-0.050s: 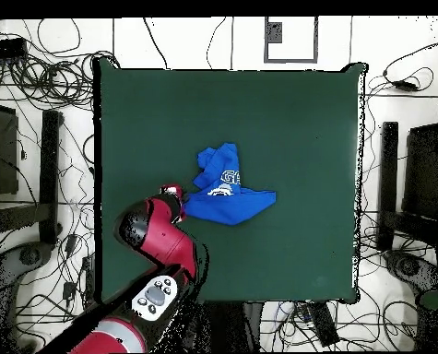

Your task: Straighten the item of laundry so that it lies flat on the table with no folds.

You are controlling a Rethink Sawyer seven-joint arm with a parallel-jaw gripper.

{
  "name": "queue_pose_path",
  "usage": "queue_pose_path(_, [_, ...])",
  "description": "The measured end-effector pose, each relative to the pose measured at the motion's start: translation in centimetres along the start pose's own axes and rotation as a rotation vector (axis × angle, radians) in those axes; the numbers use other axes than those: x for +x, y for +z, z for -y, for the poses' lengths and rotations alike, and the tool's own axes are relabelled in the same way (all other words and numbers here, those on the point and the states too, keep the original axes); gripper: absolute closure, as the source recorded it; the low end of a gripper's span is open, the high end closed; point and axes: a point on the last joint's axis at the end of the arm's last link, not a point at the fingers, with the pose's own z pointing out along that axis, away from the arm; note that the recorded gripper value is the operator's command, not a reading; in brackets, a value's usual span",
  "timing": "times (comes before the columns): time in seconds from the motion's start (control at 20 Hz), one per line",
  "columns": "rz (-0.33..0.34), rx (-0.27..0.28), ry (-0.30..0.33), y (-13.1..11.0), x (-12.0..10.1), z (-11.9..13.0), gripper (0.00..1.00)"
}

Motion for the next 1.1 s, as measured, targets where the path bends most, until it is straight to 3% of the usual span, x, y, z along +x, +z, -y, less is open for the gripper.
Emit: queue_pose_path(1.1, [0.005, -0.012, -0.083, -1.1, 0.4, 0.5, 1.00])
